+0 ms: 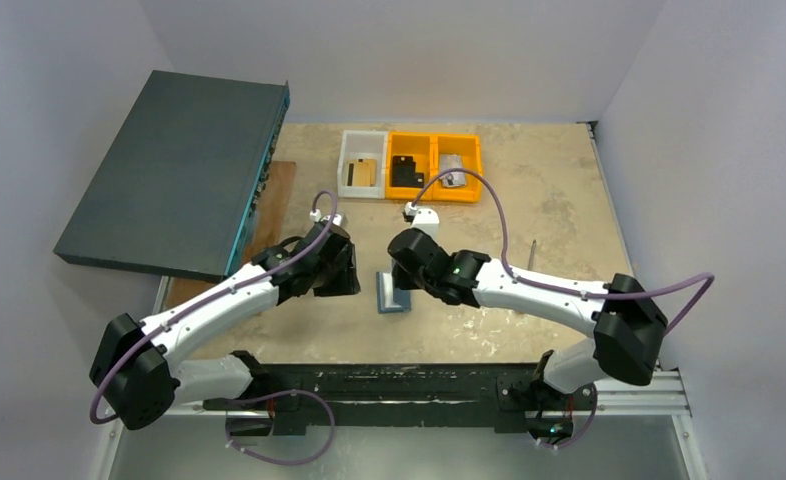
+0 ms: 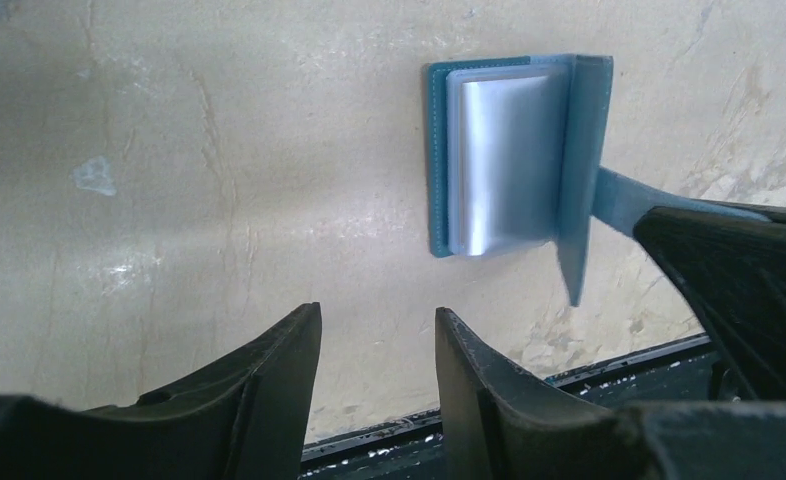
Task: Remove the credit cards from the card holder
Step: Open the card holder at the center of the board, then remove the credit card from the card holder.
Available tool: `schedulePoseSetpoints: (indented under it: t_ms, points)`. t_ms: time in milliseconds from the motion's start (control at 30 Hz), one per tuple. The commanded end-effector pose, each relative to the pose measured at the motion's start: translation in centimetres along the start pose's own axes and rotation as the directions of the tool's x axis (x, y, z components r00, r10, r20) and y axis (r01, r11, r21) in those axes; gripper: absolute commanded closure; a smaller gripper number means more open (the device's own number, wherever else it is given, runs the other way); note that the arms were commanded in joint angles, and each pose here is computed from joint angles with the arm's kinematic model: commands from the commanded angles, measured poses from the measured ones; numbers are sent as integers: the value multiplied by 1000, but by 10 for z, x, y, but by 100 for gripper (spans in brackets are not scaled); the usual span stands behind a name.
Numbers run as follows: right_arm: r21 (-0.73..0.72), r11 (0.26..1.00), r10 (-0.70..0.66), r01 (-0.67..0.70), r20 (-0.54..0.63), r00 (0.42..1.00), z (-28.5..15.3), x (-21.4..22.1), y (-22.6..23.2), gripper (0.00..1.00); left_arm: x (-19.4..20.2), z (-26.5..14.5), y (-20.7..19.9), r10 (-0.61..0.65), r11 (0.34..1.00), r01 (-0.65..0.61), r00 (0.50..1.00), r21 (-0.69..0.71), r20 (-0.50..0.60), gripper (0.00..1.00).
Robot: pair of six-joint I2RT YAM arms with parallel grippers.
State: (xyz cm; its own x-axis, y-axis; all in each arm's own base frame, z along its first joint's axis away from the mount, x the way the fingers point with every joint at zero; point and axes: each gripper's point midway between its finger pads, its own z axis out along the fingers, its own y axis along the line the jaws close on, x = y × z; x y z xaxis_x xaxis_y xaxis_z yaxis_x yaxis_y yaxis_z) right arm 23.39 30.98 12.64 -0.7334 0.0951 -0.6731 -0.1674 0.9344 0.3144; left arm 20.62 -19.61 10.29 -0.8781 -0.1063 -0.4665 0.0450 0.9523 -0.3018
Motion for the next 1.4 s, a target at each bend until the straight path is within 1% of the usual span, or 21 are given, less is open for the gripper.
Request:
schedulePoseSetpoints:
  t_ms: [0,167,267,467,600,733,967,1367]
  points:
    - [-11,1000,25,-25,8,1000,0,-3,12,100,-3,6,-11,8,998,-9,1000,57,3,54]
    - [21,999,25,-25,-13,1000,-1,4,4,100,0,11,-14,10,998,-9,1000,66,-15,54]
    - [80,996,29,-28,-12,999,-1,5,-23,100,0,13,-16,8,997,-6,1000,73,-21,54]
    - [178,981,91,-81,-44,995,10,20,-82,100,4,21,-26,15,995,-10,999,94,-47,55]
    - [205,972,129,-112,-72,989,21,36,-104,100,7,29,-29,20,996,-14,998,86,-66,57]
    - [241,966,122,-93,-109,986,36,51,-113,100,14,37,-33,24,995,-14,994,95,-106,62]
    - [239,967,125,-90,-139,982,56,65,-119,100,19,51,-39,30,997,-19,990,79,-138,69]
    - [192,979,94,-65,-149,984,66,59,-107,100,8,64,-53,51,997,-41,988,71,-144,71]
